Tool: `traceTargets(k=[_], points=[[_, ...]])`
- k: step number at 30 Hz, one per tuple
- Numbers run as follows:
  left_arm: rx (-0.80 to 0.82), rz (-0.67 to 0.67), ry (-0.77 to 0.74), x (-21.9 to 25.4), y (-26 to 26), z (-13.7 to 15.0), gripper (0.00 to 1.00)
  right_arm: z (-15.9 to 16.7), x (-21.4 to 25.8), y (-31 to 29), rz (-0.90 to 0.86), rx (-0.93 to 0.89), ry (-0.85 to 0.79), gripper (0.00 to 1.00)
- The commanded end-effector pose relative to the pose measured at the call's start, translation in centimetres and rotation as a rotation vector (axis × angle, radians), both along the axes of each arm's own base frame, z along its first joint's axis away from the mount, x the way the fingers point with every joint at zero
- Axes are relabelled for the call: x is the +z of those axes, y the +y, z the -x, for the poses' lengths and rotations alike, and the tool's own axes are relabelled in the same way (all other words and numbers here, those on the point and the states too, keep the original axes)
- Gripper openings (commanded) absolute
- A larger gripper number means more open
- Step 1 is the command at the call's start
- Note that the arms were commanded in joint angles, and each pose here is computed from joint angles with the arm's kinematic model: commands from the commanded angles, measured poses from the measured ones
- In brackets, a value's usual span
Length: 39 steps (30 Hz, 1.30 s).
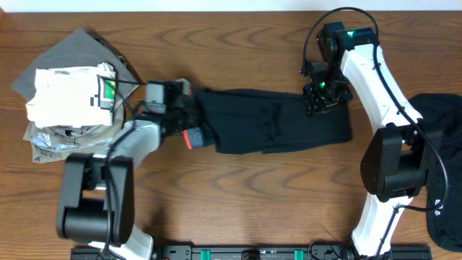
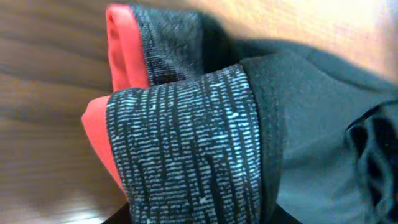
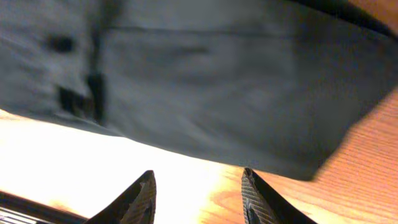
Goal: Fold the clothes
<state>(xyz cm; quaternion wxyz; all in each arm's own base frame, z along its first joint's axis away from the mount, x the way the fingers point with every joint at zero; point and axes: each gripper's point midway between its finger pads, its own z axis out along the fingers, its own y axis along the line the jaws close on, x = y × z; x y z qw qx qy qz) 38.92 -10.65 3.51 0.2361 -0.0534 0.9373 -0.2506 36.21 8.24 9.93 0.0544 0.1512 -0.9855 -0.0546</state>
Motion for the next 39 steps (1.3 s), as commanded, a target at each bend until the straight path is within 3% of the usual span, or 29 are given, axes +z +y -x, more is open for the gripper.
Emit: traceTargets(k=[1,12,22,31,39], points=[[0.006,-0.042,-0.056,1.3,2.0,-0.5,0.36,-0.1,0.2,-0.2,0.003,-0.014,-0.003,0.43],[0.031,-0.174,0.078,3.3,5.5,1.3,0.31,-0.5,0.1,-1.3,0.031,-0.037,-0.016,0.42],[0.069,-0.334,0.092,9.2,8.7,0.5,0.32,-3.0,0.0,-7.1,0.111,-0.268,-0.097,0.43],[0.095,-0.341,0.046,12.1,9.9,-0.7,0.32,-2.5,-0.4,-9.5,0.116,-0.335,-0.073,0.43],[0.072,-0.343,0.153,10.7,9.6,1.5,0.32,-2.4,-0.7,-9.4,0.116,-0.333,-0.068,0.43]])
